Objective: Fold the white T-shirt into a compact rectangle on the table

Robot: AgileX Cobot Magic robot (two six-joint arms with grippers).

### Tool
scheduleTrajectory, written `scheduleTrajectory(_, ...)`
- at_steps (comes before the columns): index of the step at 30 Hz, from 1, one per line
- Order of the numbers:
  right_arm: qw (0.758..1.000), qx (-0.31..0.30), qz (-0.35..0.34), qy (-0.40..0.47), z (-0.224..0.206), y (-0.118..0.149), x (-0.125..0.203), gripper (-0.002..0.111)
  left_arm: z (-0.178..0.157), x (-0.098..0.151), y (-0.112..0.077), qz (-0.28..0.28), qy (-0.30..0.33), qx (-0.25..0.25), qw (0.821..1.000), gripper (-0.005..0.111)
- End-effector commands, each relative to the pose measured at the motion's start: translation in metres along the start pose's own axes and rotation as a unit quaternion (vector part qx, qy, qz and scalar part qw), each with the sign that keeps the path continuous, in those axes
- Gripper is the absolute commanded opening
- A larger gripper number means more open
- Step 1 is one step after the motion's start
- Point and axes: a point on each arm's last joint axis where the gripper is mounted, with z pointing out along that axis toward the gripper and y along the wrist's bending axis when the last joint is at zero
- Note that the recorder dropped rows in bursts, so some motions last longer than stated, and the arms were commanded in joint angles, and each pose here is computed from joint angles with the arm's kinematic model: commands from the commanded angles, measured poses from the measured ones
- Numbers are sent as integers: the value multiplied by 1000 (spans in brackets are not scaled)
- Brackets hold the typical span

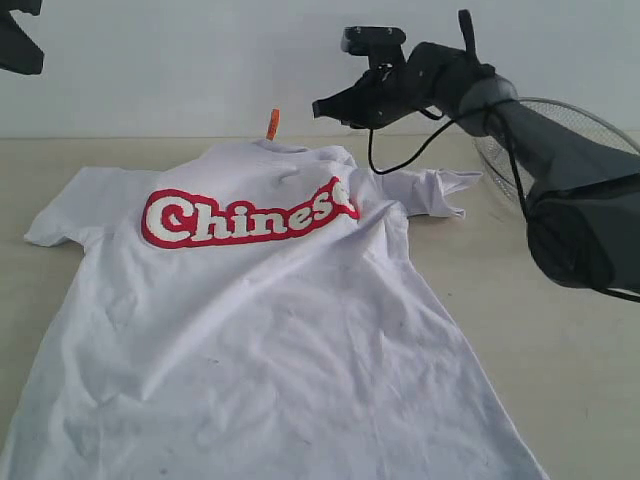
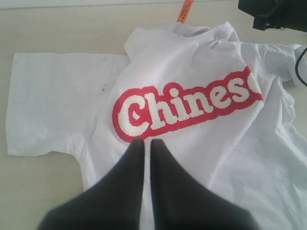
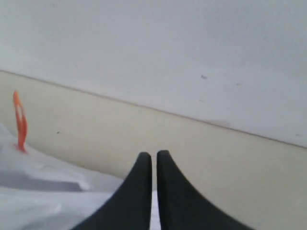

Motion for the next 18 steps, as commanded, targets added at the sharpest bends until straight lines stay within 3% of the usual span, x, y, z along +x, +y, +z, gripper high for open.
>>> scheduleTrajectory(1,998,-6,-7,61,-25,5,-12,0,-2,-1,-1,1,-13,0,1000,5)
scheduleTrajectory(10,989,-20,-24,144,-70,19,-32,0,-2,-1,-1,1,-13,0,1000,5)
scheduleTrajectory(18,980,-41,-20,193,-80,24,-28,0,-2,0,-2,1,-7,2,1000,5)
